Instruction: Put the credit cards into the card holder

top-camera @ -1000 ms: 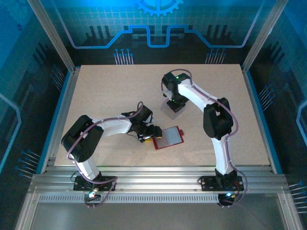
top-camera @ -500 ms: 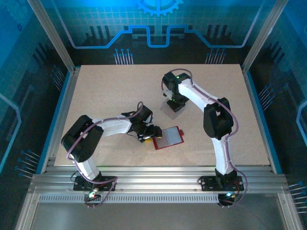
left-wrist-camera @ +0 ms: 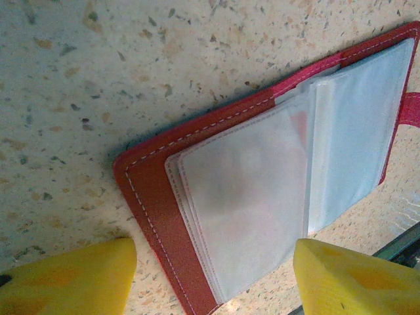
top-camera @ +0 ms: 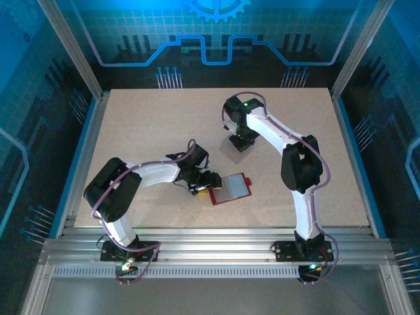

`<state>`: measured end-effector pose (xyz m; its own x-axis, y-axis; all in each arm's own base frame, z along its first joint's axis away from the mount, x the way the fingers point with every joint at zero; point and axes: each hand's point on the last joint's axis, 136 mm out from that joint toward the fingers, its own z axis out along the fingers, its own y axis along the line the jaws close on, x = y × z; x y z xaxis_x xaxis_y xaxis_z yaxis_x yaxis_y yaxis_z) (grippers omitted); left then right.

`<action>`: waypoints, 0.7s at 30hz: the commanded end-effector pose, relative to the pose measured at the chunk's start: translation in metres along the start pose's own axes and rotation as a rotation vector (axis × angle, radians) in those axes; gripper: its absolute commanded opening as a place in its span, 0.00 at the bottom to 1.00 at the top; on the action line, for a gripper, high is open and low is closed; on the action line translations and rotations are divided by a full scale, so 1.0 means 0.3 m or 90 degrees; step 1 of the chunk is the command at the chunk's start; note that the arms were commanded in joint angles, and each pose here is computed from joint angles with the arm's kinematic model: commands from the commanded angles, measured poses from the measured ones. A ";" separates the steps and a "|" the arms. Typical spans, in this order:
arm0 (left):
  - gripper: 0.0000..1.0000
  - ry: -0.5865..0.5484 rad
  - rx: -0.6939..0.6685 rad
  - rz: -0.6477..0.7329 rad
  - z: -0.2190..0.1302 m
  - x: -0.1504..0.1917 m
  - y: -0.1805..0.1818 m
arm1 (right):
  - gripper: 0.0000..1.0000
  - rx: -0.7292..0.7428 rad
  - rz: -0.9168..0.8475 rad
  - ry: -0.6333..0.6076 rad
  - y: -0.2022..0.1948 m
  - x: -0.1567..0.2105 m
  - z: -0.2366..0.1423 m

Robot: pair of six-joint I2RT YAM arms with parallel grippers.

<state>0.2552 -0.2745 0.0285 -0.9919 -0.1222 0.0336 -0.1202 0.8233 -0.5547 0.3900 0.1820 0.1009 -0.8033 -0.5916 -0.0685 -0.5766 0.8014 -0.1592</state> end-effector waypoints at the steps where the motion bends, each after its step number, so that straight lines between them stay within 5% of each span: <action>1: 0.67 0.003 -0.003 -0.003 0.008 -0.011 0.008 | 0.00 -0.013 0.006 -0.011 0.001 0.019 -0.050; 4: 0.67 0.003 -0.003 -0.003 0.008 -0.009 0.009 | 0.00 -0.005 0.004 -0.004 -0.005 0.021 -0.037; 8: 0.67 0.004 -0.004 -0.004 0.008 -0.007 0.012 | 0.15 -0.013 -0.006 0.019 0.007 0.032 0.001; 21: 0.67 0.009 -0.007 -0.007 0.022 -0.011 0.016 | 0.14 -0.023 -0.017 0.046 0.015 0.028 0.068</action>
<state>0.2549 -0.2744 0.0275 -0.9917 -0.1223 0.0392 -0.1234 0.8227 -0.5550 0.3872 0.1828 0.0847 -0.7999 -0.5994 -0.0286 -0.5902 0.7945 -0.1427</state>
